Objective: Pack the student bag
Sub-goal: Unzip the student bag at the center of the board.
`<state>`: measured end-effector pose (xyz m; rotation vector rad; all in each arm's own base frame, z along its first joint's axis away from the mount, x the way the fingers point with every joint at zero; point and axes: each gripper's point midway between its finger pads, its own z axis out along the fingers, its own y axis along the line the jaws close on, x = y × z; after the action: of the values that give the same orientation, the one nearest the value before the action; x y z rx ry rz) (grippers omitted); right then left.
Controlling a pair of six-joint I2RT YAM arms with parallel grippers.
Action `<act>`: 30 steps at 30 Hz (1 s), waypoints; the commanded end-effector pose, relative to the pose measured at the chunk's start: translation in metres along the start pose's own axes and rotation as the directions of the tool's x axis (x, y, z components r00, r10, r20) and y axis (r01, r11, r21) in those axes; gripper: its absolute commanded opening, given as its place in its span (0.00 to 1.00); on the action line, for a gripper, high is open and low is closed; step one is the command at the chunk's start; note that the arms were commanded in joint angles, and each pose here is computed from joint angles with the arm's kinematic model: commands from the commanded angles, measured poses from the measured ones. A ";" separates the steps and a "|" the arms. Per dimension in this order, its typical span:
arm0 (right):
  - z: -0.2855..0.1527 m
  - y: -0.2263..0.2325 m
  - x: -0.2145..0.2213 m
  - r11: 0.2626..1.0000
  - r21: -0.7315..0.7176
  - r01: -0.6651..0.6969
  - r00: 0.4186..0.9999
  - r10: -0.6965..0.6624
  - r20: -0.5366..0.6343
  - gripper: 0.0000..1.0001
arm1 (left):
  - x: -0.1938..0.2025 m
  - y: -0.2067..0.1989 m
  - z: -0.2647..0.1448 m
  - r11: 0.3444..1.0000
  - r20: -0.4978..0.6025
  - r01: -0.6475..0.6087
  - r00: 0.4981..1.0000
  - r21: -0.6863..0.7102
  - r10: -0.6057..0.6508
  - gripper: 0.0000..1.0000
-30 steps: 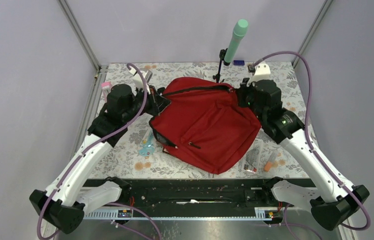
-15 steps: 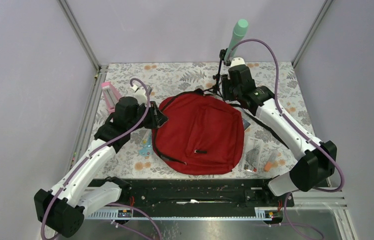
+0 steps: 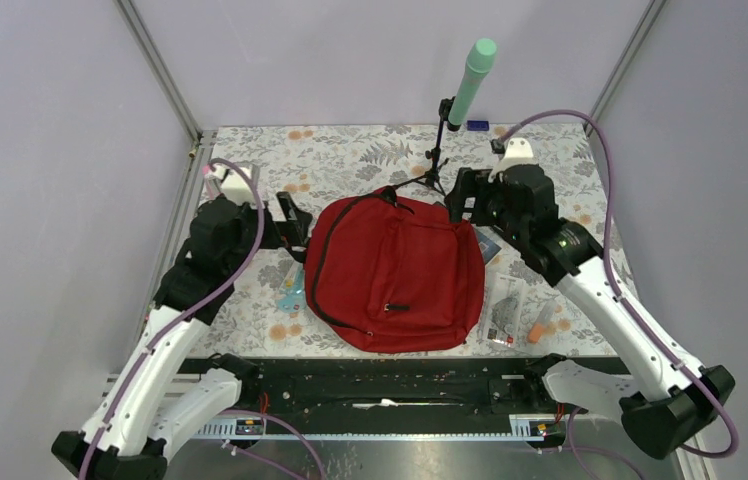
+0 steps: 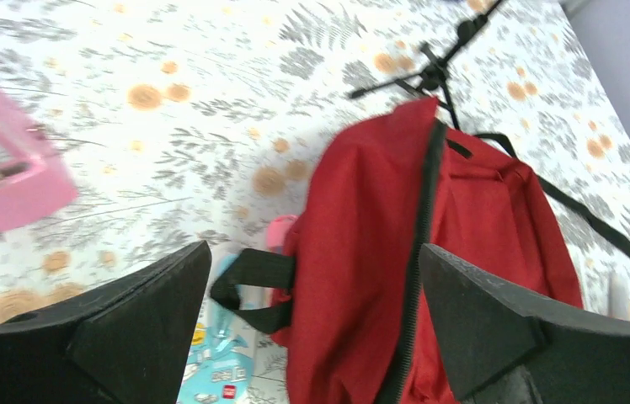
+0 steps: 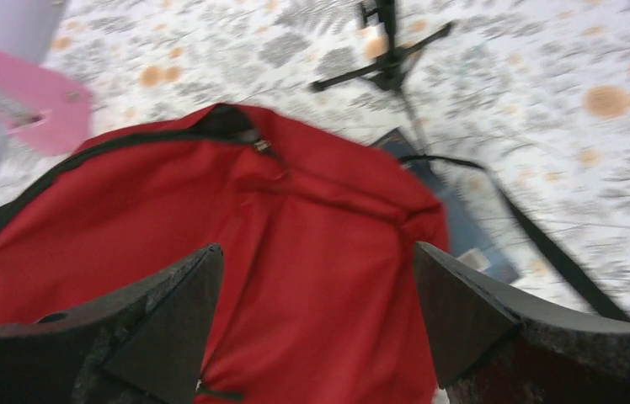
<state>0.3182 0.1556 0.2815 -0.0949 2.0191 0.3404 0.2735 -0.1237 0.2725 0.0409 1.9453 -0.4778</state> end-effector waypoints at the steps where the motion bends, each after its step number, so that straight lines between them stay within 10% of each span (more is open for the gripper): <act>1: -0.005 0.064 0.018 0.961 -0.231 -0.150 0.989 0.149 -0.025 0.89 | -0.035 0.029 -0.017 0.990 0.150 0.009 0.989 -0.137 0.012 0.99; 14: -0.020 0.223 0.062 0.828 -0.484 -0.285 0.955 0.288 -0.069 0.80 | -0.019 0.054 -0.017 0.974 0.165 0.041 0.986 -0.222 -0.004 0.99; 30: 0.027 0.248 0.121 0.967 -0.245 0.068 0.995 -0.083 -0.051 0.94 | -0.011 0.049 -0.010 0.980 0.138 0.062 0.990 -0.189 -0.036 0.99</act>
<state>0.2158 0.4142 0.2234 -0.3271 2.0178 0.7588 0.2752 -0.0700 0.2621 -0.1537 1.8993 -0.2852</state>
